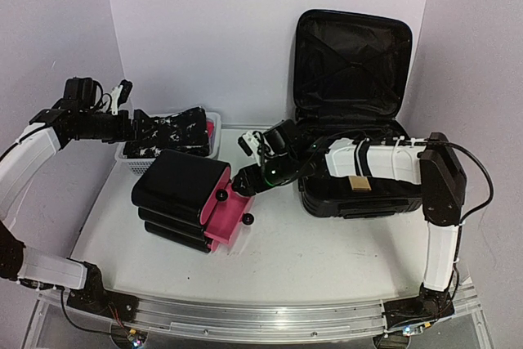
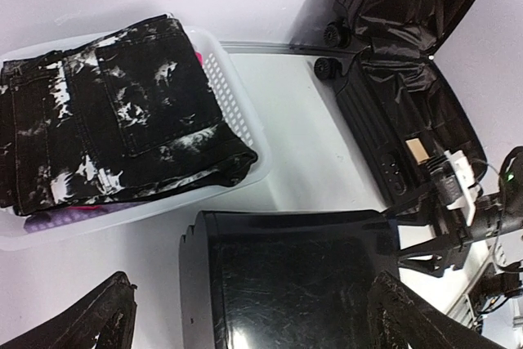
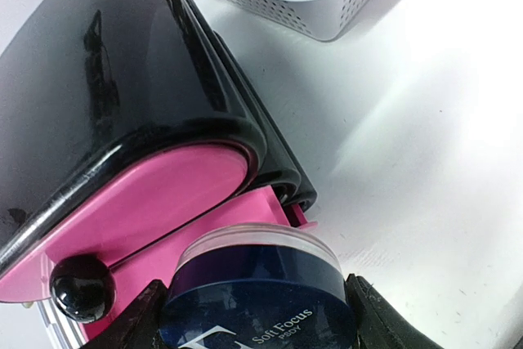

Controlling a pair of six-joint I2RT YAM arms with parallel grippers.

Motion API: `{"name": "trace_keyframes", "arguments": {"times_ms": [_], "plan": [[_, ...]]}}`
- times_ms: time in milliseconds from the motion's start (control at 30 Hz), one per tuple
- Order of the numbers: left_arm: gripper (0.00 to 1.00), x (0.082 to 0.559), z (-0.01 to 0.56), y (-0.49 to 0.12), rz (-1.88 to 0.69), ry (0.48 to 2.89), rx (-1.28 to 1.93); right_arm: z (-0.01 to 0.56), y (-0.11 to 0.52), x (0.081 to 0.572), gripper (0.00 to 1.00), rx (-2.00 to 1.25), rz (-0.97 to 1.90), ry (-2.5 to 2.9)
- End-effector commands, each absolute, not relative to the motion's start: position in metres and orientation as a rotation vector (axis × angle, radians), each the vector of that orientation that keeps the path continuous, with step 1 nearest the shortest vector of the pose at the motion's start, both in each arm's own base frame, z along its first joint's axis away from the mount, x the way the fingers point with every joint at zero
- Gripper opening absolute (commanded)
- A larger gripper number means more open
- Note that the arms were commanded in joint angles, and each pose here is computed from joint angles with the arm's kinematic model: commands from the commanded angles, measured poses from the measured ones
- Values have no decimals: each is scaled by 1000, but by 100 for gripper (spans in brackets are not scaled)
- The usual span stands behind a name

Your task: Open, take out, and arrange the luggage

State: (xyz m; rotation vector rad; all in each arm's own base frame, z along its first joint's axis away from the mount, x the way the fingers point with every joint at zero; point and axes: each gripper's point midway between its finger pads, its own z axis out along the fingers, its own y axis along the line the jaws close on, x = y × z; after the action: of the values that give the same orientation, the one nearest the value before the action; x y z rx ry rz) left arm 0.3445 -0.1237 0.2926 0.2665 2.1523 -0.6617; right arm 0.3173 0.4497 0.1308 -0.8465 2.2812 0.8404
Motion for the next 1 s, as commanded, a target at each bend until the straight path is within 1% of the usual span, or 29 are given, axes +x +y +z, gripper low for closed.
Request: {"name": "trace_keyframes", "arguments": {"times_ms": [0, 67, 233, 500, 633, 733, 967], "plan": [[99, 340, 307, -112, -547, 2086, 295, 153, 458, 319, 31, -910, 814, 2231], [99, 339, 305, -109, -522, 2085, 293, 149, 458, 314, 31, -955, 794, 2247], [99, 337, 300, -106, -503, 2095, 290, 138, 458, 300, 37, -1064, 769, 2265], [99, 337, 297, -106, -501, 2102, 287, 127, 466, 295, 45, -1163, 780, 2258], [99, 337, 296, -105, -499, 2104, 288, 127, 471, 295, 52, -1173, 784, 2259], [99, 337, 295, -105, -498, 2107, 287, 130, 471, 298, 61, -1155, 781, 2262], [99, 336, 292, -106, -507, 2112, 289, 156, 459, 304, 72, -1072, 724, 2261]]}}
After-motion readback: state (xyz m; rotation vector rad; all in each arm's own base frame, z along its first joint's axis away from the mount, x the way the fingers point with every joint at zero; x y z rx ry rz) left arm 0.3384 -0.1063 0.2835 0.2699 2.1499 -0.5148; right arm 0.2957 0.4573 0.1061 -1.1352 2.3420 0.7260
